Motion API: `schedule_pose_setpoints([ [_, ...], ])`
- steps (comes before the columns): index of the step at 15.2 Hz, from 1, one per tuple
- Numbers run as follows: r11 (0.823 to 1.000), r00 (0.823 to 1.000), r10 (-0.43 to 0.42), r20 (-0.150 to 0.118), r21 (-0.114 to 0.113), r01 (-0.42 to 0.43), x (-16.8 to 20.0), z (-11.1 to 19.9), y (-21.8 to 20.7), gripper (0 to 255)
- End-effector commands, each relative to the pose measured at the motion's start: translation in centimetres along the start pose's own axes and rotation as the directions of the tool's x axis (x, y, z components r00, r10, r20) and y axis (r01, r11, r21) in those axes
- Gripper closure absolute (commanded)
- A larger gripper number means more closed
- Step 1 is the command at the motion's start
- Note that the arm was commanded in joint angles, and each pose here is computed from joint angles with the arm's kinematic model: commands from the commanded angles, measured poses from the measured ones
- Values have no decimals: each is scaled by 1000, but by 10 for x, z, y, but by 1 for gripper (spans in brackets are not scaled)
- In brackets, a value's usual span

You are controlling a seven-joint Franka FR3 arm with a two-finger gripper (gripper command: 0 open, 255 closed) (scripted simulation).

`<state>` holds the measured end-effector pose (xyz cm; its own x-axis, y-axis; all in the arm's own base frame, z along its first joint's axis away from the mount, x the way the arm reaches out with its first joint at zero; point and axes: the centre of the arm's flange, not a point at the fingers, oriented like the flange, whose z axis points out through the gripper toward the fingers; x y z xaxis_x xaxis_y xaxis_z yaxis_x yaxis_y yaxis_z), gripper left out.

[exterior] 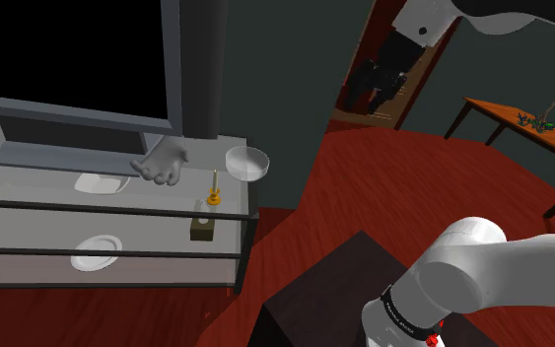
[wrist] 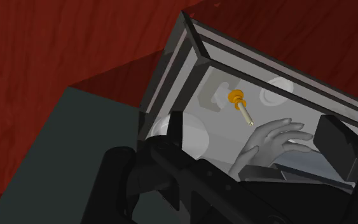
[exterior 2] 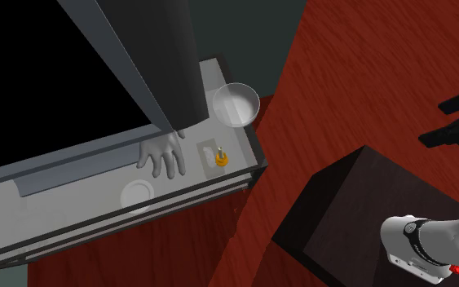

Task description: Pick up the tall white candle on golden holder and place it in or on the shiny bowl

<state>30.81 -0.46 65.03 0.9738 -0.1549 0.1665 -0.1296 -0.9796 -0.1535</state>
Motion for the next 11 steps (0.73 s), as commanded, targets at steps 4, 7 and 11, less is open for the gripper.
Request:
schedule_pose_setpoints([
  [4,1000,1000,4,0,-13,-4,19,32,-16,0],
  [7,1000,1000,7,-1,-26,-7,37,65,-31,0],
  [11,999,1000,12,-1,-44,-12,62,108,-51,0],
])
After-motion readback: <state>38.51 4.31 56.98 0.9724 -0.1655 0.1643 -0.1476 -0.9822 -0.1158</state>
